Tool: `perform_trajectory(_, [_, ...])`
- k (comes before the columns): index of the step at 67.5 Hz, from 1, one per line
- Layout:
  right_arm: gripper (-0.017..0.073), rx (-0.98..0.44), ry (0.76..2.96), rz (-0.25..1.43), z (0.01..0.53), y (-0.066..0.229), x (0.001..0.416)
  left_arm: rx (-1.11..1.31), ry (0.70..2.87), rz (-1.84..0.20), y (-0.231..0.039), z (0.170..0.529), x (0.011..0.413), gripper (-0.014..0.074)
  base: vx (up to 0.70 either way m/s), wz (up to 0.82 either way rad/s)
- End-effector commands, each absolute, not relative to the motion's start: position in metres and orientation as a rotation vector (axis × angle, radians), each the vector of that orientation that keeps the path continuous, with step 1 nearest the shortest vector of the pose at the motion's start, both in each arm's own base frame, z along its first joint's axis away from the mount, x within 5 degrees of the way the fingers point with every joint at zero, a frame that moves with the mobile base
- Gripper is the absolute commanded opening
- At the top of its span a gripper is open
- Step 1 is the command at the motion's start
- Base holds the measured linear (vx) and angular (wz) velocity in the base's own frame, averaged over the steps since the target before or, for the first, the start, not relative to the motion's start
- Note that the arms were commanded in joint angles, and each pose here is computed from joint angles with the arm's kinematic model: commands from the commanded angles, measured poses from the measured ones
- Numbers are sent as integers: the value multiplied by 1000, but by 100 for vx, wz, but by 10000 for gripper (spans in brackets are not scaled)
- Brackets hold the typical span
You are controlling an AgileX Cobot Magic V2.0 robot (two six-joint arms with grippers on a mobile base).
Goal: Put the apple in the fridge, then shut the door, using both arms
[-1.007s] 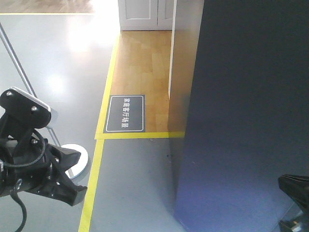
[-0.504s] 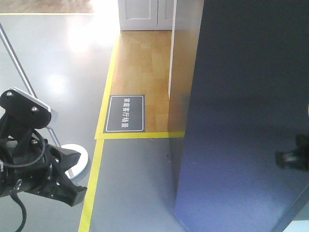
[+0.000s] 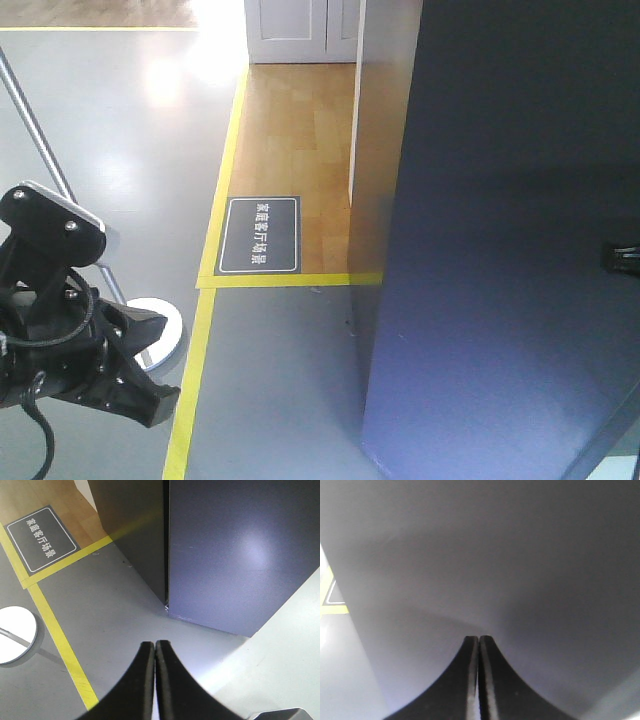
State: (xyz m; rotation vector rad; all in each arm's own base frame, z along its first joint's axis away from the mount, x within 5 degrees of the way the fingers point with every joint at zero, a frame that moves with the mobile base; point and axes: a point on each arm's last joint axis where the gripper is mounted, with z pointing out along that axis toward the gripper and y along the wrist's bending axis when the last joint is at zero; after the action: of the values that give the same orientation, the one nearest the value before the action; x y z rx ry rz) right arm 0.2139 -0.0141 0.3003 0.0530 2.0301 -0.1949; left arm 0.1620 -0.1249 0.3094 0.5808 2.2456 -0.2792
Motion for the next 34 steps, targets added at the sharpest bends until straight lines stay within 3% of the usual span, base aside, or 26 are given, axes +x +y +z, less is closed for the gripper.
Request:
perform_trajectory(1, [-3,11,1939,-208,322,-18,226,554,2163,-329,-126,324,163,-6,0,0])
perform_trajectory(34, [-3,85,1861,-236,346,-48,280,553,2162,-330,-126,324,163,-6,0,0])
